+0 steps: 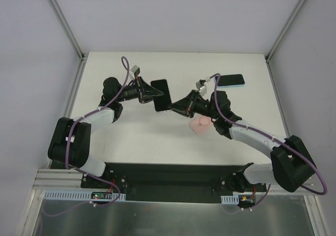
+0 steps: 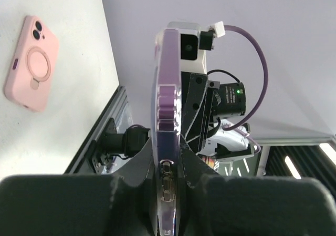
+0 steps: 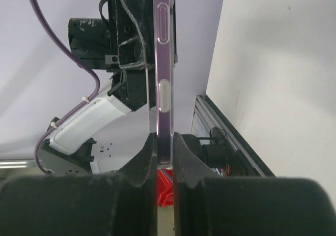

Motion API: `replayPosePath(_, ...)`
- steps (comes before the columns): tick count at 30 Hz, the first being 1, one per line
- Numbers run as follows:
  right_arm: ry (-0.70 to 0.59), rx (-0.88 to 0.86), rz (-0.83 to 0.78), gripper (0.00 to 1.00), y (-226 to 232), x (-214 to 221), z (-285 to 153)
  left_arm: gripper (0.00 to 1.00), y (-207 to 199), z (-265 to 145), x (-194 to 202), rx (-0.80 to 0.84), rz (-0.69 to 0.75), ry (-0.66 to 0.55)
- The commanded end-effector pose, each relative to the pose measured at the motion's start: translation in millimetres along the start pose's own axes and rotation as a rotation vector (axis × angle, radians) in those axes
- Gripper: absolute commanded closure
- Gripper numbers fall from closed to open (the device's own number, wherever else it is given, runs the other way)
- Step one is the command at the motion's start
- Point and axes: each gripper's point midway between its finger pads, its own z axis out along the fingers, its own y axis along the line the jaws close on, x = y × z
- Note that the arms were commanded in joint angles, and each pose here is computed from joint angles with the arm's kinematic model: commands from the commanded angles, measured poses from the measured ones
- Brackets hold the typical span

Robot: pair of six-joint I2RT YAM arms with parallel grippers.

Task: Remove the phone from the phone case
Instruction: Pick up the phone at the center of the board, then remove the phone case from the phone.

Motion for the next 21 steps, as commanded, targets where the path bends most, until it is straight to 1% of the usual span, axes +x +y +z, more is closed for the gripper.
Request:
replayPosePath(1,-0.008,-0.137,-0.072,0.99,38.0,-1.0,0.6,1.0,-21.1,5.2,2.3,0.075,0.073,0.003)
replayPosePath(4,-0.014,-0.128,-0.064,0.98,35.1,-0.3,-1.3,1.0,-23.4,5.4,0.3,0.087,0.063,-0.01)
replayPosePath(5,-0.02,-0.122,-0.06,0.92,33.8,-0.8,-2.6,1.0,-25.5,5.6,-0.2,0.09,0.068,-0.012)
replayPosePath(6,-0.026,-0.113,-0.056,0.78,30.4,-0.3,-5.0,1.0,-25.7,5.5,-1.2,0.09,0.071,-0.015)
replayPosePath(7,-0.038,-0.089,-0.046,0.72,24.2,-1.0,-6.0,1.0,-26.0,5.6,-1.4,0.09,0.071,-0.015)
replayPosePath(9,-0.057,-0.066,-0.056,0.68,22.6,-0.1,-12.7,1.0,-27.6,5.6,-1.8,0.091,0.078,-0.018)
replayPosePath(10,-0.077,0.011,-0.034,0.68,7.1,-1.8,-14.9,1.0,-27.3,5.6,-1.6,0.088,0.078,-0.017)
replayPosePath(11,-0.086,0.058,-0.063,0.69,0.1,-2.2,-17.9,1.0,-27.6,5.8,-1.9,0.085,0.089,-0.017)
replayPosePath(12,-0.101,0.088,-0.099,0.73,4.0,-2.4,-25.0,1.0,-27.2,5.5,-1.8,0.075,0.083,-0.021)
replayPosePath(13,-0.13,0.247,-0.092,0.76,-13.4,-5.9,-32.9,1.0,-29.0,5.6,-1.8,0.072,0.091,-0.02)
replayPosePath(14,-0.155,0.32,-0.137,0.77,-14.3,-9.9,-40.7,1.0,-27.6,5.6,-2.2,0.064,0.11,-0.024)
replayPosePath(15,-0.152,0.405,-0.241,0.8,-18.0,-6.5,-50.9,1.0,-31.1,4.6,-0.6,0.063,0.127,-0.023)
replayPosePath(16,-0.183,0.592,-0.258,0.82,-43.9,-10.1,-71.8,1.0,-29.2,4.5,-0.7,0.046,0.12,-0.025)
replayPosePath(17,-0.198,0.597,-0.302,0.82,-26.1,-16.4,-74.3,1.0,-31.4,4.5,-0.8,0.044,0.149,-0.024)
replayPosePath(19,-0.192,0.692,-0.355,0.82,-35.4,-17.8,-85.0,1.0,-33.8,3.8,1.1,0.03,0.176,-0.023)
replayPosePath(21,-0.186,0.715,-0.39,0.8,-30.1,-18.6,-84.8,1.0,-35.0,2.8,2.5,0.017,0.195,-0.02)
